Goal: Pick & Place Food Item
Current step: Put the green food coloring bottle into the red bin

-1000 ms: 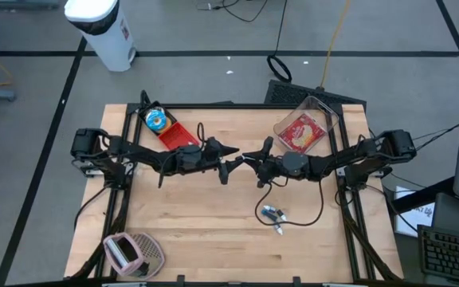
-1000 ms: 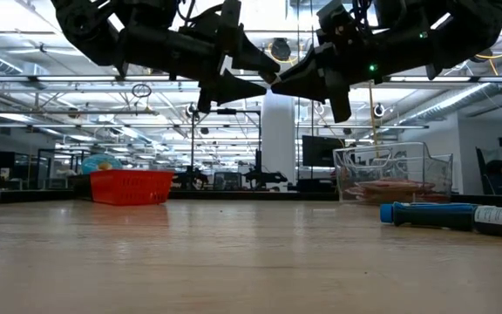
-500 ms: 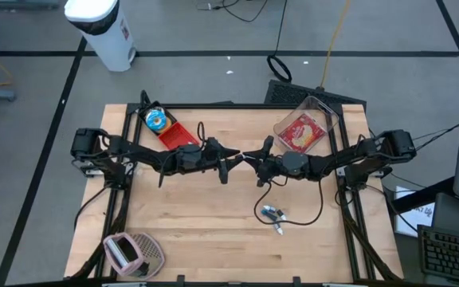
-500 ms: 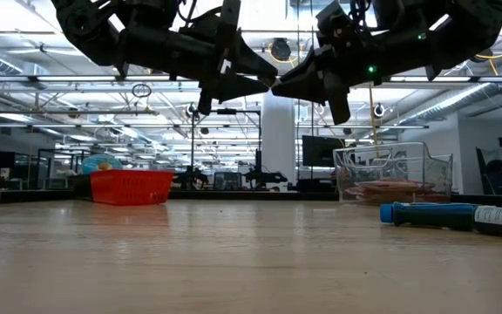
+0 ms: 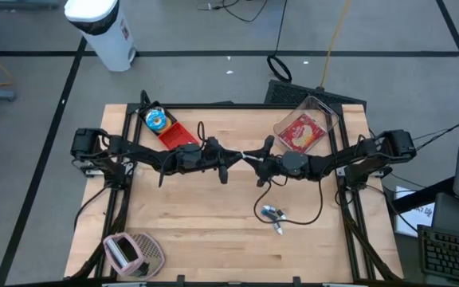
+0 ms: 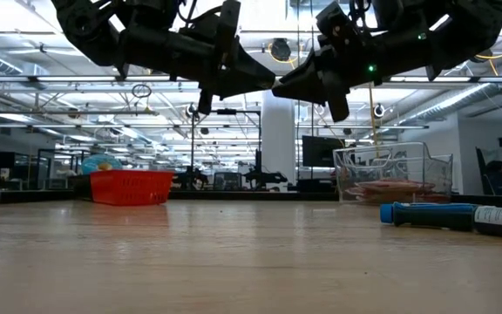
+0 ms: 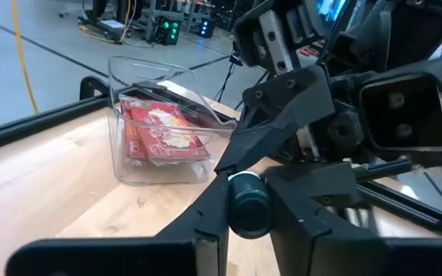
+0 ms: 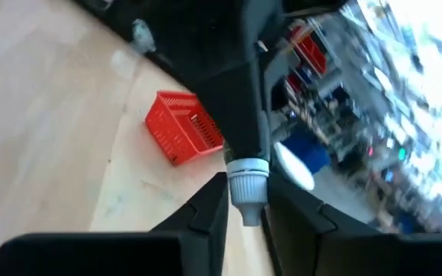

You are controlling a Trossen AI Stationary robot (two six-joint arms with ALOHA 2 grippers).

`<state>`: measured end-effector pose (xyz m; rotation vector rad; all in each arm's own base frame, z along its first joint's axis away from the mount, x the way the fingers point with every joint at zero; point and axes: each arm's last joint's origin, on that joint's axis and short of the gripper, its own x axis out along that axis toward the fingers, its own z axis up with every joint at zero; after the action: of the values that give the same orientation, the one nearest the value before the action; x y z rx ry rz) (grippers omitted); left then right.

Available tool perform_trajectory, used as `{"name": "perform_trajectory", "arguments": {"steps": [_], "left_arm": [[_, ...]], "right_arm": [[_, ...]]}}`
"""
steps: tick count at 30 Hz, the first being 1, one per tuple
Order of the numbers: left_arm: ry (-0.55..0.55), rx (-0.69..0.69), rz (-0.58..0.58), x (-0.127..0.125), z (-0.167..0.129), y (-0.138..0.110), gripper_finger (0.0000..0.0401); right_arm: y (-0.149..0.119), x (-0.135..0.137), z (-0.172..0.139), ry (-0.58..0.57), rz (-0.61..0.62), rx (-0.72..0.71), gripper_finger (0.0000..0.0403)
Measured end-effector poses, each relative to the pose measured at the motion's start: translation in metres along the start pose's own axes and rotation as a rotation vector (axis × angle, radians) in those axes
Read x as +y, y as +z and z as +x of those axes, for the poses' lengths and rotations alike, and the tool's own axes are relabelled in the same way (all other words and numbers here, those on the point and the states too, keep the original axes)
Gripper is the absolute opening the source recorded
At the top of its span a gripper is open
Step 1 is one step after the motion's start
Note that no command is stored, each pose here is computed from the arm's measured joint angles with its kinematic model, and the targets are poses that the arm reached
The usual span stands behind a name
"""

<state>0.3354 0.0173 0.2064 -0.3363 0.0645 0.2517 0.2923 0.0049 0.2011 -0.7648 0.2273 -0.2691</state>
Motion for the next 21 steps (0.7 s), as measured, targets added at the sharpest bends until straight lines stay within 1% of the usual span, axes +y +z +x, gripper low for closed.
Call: {"name": "perform_trajectory", "arguments": {"steps": [5,9,11,13,16,19,21], "left_arm": [[0.029,-0.006,0.040,0.002,0.000,0.001,0.0068],[0.037,0.013,0.051,0.004,-0.004,0.007,0.0059],[0.052,0.033,0.056,0.006,-0.009,0.012,0.0058],[0.065,0.038,0.062,0.007,-0.014,0.019,0.0058],[0.104,0.050,0.080,0.009,-0.026,0.027,0.0058],[0.161,0.031,0.088,0.015,-0.045,0.026,0.0059],[0.203,0.009,0.063,0.020,-0.060,0.023,0.0059]], "right_arm": [[0.000,-0.005,-0.003,-0.115,0.214,0.075,0.0119],[0.006,-0.014,-0.013,-0.122,0.337,0.085,0.0159],[0.008,-0.020,-0.020,-0.102,0.391,0.089,0.0176],[0.010,-0.026,-0.027,-0.072,0.428,0.094,0.0190],[0.012,-0.033,-0.036,-0.066,0.454,0.108,0.0206],[0.012,-0.037,-0.044,-0.064,0.467,0.113,0.0211],[0.010,-0.038,-0.049,-0.069,0.472,0.104,0.0211]]}}
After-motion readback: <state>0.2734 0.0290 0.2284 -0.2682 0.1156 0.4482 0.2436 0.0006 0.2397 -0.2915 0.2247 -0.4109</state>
